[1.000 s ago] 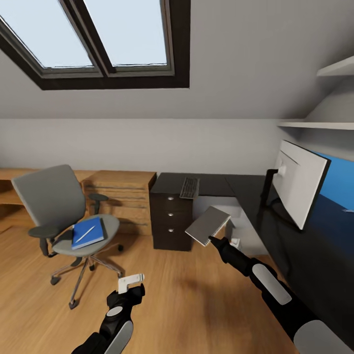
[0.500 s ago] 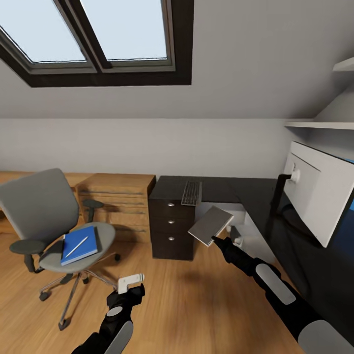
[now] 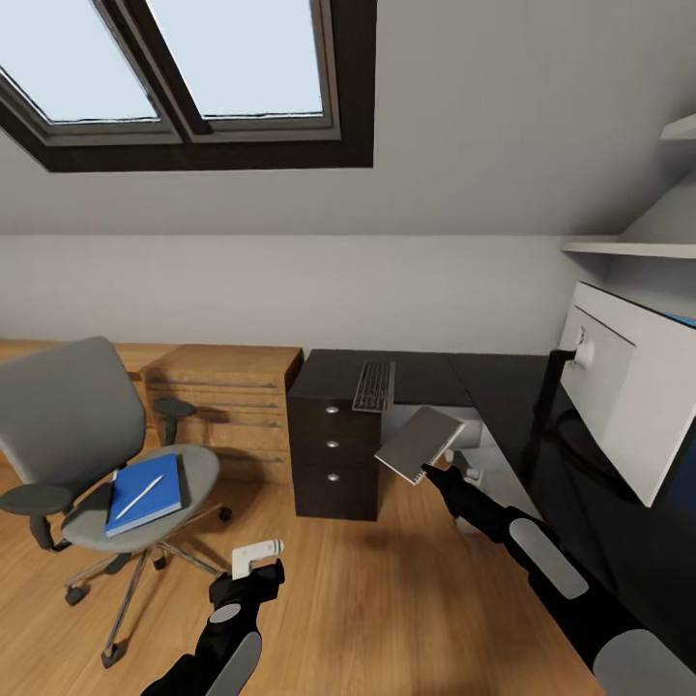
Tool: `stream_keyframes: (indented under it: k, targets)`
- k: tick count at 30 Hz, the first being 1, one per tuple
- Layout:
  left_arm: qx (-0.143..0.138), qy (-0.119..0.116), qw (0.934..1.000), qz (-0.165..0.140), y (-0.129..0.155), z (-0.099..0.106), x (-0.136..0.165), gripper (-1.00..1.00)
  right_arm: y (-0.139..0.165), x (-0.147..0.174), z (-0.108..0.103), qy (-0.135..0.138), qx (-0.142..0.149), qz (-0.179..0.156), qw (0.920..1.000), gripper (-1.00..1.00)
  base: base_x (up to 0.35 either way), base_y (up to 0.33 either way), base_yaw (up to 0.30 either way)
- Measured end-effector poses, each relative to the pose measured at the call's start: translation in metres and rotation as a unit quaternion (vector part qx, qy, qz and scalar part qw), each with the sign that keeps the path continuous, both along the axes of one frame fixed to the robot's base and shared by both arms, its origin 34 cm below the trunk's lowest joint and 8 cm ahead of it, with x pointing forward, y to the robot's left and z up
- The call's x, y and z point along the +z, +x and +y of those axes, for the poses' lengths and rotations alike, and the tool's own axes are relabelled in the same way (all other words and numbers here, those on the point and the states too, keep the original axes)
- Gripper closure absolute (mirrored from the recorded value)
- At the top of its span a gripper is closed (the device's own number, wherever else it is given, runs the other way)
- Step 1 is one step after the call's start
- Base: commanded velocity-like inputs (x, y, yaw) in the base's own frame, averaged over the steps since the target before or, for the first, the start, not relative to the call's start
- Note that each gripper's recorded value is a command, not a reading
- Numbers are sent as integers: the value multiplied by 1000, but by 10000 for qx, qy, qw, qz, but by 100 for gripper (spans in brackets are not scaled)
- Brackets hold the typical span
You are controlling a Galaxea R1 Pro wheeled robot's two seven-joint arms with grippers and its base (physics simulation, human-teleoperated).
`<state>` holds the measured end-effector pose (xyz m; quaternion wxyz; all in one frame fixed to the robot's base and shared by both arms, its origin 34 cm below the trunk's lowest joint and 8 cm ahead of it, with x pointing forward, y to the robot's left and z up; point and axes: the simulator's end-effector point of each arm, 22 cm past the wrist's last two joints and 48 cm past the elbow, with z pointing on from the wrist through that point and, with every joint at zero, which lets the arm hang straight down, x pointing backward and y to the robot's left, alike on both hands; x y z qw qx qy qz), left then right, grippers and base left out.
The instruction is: In the bedroom, organize the workspace by keeping the computer under the desk, ensuring the monitor is on the desk, placing the keyboard on the desk next to the monitor, placing the mouse on the desk next to the keyboard, moving the folder from the swivel chair onto the desk next to the mouse, stacking the notebook on top of the folder with the pen on top of the notebook, and positioning the swivel chair next to the desk.
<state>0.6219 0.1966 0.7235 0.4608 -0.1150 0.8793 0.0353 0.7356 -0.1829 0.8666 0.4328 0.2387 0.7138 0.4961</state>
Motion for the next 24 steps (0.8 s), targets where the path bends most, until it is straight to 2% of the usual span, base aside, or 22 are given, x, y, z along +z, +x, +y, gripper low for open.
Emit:
stream_keyframes:
  k: [12,24]
  targets:
    - [6,-5,10000,-10,2,0,22,-100,2,21,-1,-12,-6,0,10000,100,17,0,0]
    - [7,-6,10000,-11,3,0,43,-100,3,42,-6,-48,-30,-4,10000,100,266,0,0]
